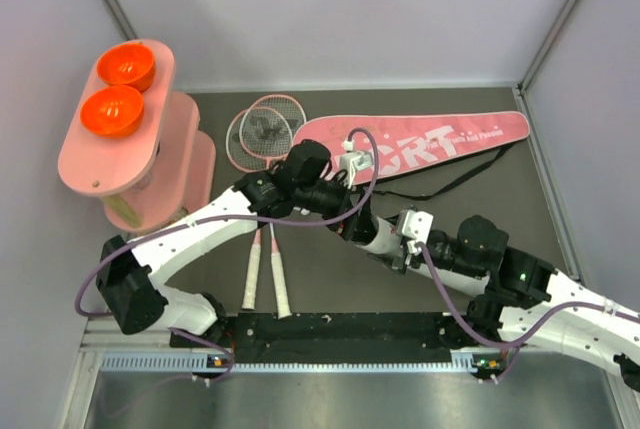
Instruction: Pack up the badminton gear
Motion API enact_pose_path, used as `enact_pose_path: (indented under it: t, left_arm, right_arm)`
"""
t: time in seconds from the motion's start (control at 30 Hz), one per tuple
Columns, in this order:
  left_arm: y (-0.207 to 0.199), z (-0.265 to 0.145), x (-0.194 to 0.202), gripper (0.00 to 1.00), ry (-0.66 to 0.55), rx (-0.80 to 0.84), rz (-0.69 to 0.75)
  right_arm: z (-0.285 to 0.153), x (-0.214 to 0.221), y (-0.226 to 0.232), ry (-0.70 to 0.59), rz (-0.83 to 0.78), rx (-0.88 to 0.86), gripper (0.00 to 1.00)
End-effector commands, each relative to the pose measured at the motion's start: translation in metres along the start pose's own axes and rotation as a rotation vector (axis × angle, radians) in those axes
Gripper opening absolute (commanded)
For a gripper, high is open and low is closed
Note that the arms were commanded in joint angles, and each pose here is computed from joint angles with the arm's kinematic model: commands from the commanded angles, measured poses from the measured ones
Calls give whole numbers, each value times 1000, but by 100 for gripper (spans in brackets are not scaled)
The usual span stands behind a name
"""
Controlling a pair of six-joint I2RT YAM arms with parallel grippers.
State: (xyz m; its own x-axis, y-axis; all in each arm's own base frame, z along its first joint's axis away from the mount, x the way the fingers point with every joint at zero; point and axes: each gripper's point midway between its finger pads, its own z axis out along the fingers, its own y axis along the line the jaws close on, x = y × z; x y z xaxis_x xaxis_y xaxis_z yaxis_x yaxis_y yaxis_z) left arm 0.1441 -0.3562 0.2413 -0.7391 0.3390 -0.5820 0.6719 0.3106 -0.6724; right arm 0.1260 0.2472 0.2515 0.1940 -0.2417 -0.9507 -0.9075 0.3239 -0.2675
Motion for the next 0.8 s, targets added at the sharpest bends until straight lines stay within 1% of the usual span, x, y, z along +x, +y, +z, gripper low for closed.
enact_pose_path:
  t: [0.0, 0.1, 0.23, 0.3, 0.33, 0.43, 0.5, 0.57, 0.6, 0.63, 0.67, 0.7, 0.77]
  left_arm:
    - [-9, -6, -23, 98, -101, 0, 55]
    - [-12, -24, -30, 98, -151, -21, 98]
    - [0, -60, -34, 98, -225, -79, 95]
    - [16, -87, -40, 98, -295, -155, 46]
    - [31, -98, -43, 98, -331, -207, 3]
    - [47, -116, -40, 98, -384, -273, -40]
    - [70, -132, -44, 98, -457, -394, -79]
    - [103, -142, -34, 98, -464, -533, -171]
    - [124, -139, -28, 98, -431, -596, -222]
    - [140, -142, -27, 98, -416, -654, -236]
    - [156, -143, -21, 98, -387, -695, -280]
    - [179, -135, -13, 97, -327, -734, -335]
    - [196, -137, -18, 95, -296, -776, -349]
  right_arm:
    - [0, -34, -4, -126, -5, 8, 41]
    - [0, -31, -4, -120, -5, 13, 41]
    - [1, -28, -4, -112, -1, 14, 41]
    - [2, -25, -4, -103, 3, 16, 41]
    - [3, -23, -3, -98, 8, 12, 41]
    - [4, -20, -3, -85, 24, 18, 40]
    - [5, -19, -3, -81, 33, 16, 40]
    - [6, -20, -2, -80, 52, 13, 40]
    - [5, -21, -2, -81, 58, 15, 40]
    - [5, -22, -2, -82, 68, 13, 40]
    - [4, -24, -2, -87, 72, 11, 40]
    - [4, -24, -2, -84, 76, 10, 40]
    - [3, -25, -1, -83, 79, 7, 39]
